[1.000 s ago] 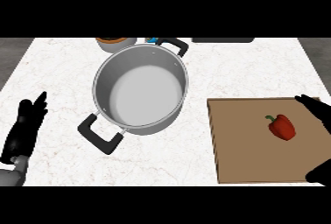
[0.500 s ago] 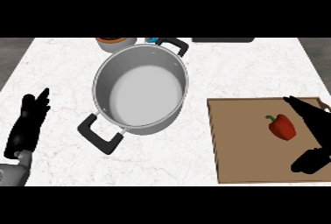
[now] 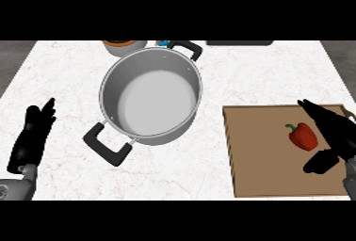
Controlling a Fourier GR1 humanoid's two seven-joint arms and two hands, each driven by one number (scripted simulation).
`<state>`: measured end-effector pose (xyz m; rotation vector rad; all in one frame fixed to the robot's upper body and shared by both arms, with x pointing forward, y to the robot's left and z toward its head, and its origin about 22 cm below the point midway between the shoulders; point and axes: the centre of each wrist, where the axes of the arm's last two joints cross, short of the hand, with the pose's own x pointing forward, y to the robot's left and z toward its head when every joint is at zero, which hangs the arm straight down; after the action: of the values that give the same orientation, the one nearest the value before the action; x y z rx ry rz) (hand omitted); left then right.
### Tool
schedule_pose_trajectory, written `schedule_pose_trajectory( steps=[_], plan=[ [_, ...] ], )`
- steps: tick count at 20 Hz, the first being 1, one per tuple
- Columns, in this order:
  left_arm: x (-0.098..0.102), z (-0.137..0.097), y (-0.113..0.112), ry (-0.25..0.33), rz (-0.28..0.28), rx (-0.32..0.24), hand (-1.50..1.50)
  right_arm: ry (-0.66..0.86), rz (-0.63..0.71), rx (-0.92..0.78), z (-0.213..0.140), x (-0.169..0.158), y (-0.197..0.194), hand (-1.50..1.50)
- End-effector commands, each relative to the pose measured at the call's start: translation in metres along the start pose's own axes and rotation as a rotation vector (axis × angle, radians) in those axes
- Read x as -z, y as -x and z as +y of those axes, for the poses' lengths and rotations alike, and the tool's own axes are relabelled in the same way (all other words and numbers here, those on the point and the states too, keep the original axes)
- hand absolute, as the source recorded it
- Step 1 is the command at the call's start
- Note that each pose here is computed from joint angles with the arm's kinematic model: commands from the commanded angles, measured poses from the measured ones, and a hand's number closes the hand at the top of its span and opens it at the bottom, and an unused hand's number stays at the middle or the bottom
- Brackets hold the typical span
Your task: Pick the bell pepper from the tray and place it in the pot
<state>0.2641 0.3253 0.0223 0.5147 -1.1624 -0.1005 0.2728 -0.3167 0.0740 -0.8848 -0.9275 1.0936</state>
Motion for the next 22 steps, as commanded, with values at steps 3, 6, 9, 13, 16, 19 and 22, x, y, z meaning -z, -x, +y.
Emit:
schedule_pose_trajectory(
  steps=[3, 6, 9, 13, 16, 19, 22],
  plan=[
    [-0.005, 0.015, 0.002, -0.016, -0.009, 0.019, 0.0, -0.016, 0.049, -0.039, 0.006, 0.006, 0.003, -1.5],
    [-0.004, 0.015, -0.01, -0.01, 0.021, 0.017, 0.0, -0.05, 0.059, -0.018, 0.016, 0.016, 0.011, -1.5],
    [0.002, 0.021, -0.012, -0.001, 0.008, 0.014, 0.0, -0.066, 0.061, -0.022, 0.024, 0.026, 0.024, -1.5],
    [-0.01, 0.017, -0.002, -0.006, -0.009, 0.005, 0.0, -0.091, 0.053, -0.025, 0.025, 0.037, -0.008, -1.5],
    [0.0, 0.003, -0.011, 0.009, 0.002, 0.0, 0.0, -0.087, 0.073, -0.007, 0.037, 0.035, -0.006, -1.5],
    [0.006, 0.02, 0.0, 0.001, 0.005, 0.002, 0.0, -0.081, 0.078, 0.006, 0.047, 0.045, 0.026, -1.5],
    [0.006, 0.013, -0.01, -0.007, 0.014, 0.001, 0.0, -0.083, 0.075, 0.002, 0.043, 0.035, 0.014, -1.5]
  ],
)
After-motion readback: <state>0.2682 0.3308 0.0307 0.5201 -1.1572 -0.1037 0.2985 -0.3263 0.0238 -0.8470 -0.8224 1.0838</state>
